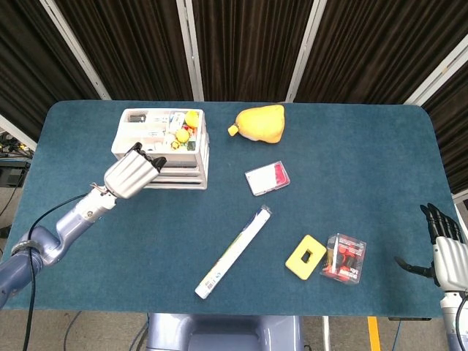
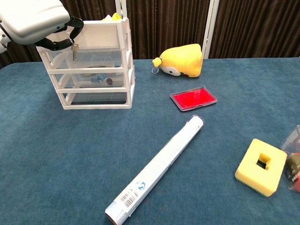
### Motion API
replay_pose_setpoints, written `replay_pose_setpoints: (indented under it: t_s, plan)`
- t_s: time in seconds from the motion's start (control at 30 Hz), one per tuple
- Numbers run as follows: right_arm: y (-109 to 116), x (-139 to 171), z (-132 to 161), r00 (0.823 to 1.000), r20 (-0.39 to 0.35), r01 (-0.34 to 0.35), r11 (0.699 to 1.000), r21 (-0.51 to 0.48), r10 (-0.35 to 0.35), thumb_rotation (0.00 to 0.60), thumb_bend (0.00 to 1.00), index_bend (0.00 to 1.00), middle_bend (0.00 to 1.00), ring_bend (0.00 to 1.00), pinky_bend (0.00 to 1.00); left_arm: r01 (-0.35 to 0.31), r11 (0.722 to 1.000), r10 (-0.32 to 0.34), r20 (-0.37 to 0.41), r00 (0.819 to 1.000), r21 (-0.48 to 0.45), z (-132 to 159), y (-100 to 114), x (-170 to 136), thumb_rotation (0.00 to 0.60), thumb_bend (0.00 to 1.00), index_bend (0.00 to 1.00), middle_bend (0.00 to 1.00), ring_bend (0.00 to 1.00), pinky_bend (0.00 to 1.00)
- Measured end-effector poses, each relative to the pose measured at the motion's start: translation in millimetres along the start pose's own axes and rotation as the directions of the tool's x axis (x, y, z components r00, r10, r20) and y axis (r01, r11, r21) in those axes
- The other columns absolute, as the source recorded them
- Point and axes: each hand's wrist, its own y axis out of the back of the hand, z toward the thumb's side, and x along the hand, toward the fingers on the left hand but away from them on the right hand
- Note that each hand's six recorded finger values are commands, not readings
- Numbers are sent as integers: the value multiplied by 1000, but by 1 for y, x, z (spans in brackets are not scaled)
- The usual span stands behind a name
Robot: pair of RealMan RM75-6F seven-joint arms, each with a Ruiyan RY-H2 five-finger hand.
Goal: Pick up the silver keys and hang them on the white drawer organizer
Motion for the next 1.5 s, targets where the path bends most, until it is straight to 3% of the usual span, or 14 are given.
replay_pose_setpoints:
  t_s: [1.27,1.43,1.5]
  plan:
    - [0,-1,0,1000,7,-1,1000,-4,1,600,3,0,0,0,0,25,1000,-26,-38,999,-9,-9,-1,-11,600,333,529,1000,966,818]
    - [0,-1,-1,1000,7,-2,1000,-3,2,600,4,0,0,0,0,4,998,-9,-90,996,-63,-12,6,-16,600,284,497,993,911,785]
    - [0,-1,-1,1000,8,-3,1000,-3,3,600,3,0,0,0,0,-16,994,3,-125,992,-104,-13,12,-21,600,252,459,915,836,720]
